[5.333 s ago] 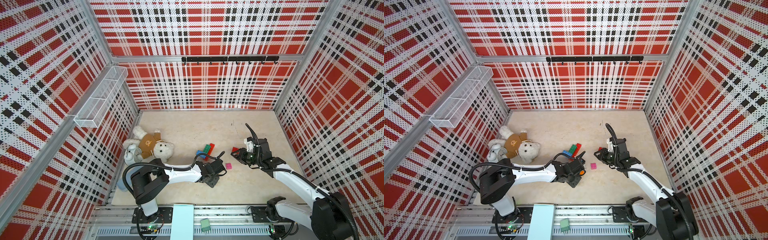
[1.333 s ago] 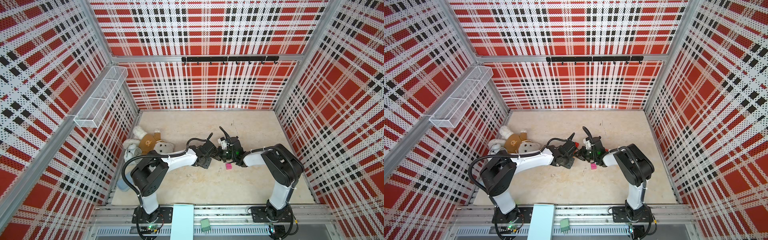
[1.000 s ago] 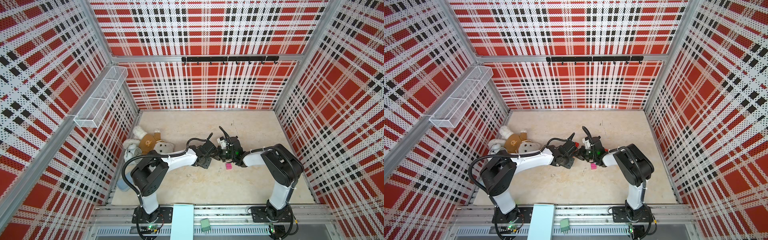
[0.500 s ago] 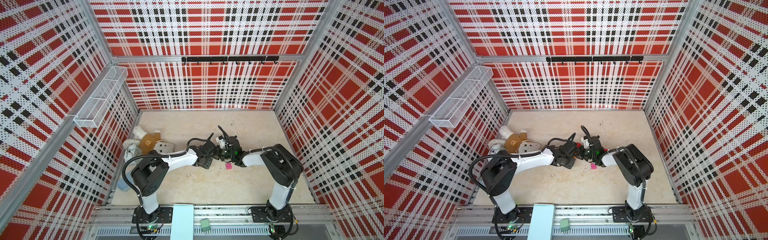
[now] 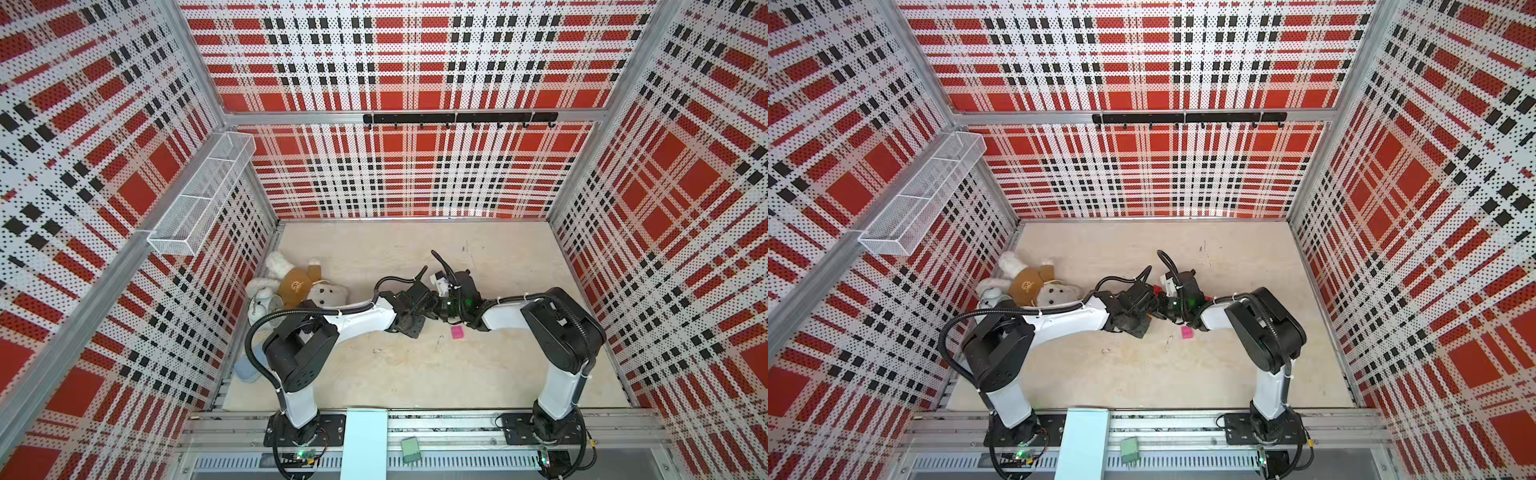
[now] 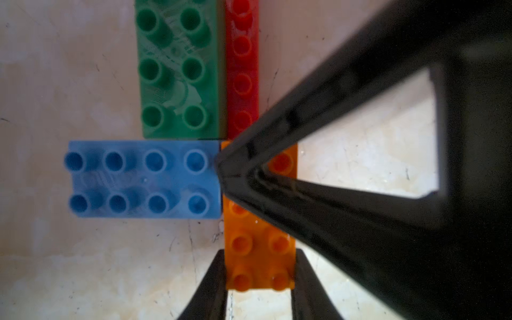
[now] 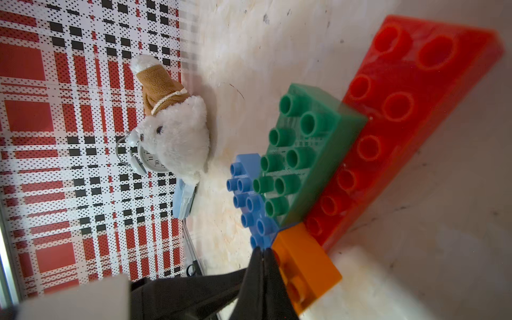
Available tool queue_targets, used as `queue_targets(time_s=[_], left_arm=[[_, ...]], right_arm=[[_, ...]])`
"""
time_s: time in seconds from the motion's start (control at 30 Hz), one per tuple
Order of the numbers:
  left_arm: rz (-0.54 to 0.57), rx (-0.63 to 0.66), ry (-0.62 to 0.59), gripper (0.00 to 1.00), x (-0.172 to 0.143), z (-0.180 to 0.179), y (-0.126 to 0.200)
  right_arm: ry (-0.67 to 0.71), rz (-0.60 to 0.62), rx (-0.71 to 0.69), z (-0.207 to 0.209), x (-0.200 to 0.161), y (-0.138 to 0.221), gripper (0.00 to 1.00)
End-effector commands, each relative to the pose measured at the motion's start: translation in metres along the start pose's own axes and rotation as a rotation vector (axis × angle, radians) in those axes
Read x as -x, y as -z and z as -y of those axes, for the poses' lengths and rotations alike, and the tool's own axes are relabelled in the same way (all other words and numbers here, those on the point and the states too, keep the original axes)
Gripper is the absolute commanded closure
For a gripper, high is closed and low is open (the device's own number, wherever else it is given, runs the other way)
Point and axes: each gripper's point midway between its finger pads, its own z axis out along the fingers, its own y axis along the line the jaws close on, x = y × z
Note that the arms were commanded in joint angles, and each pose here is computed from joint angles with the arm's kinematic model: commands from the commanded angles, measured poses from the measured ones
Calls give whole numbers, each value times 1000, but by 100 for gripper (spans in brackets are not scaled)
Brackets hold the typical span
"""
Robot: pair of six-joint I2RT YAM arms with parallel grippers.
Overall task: Assemble a small pinwheel with lego
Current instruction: Assemble the lego brick with the lego brick.
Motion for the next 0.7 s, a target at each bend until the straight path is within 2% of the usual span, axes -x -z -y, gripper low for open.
queue_targets(time_s=[0.0, 0.23, 0.67], left_arm=[[27, -6, 4, 70, 12, 4, -4], [25, 11, 16, 69, 11, 0, -6], [36, 12, 30, 59, 11, -2, -4]], right_arm=[[-42, -16, -179, 47, -13, -1, 100], [-70, -31, -202, 62, -24, -2, 100], [-70, -22, -163, 58, -26, -2, 100]])
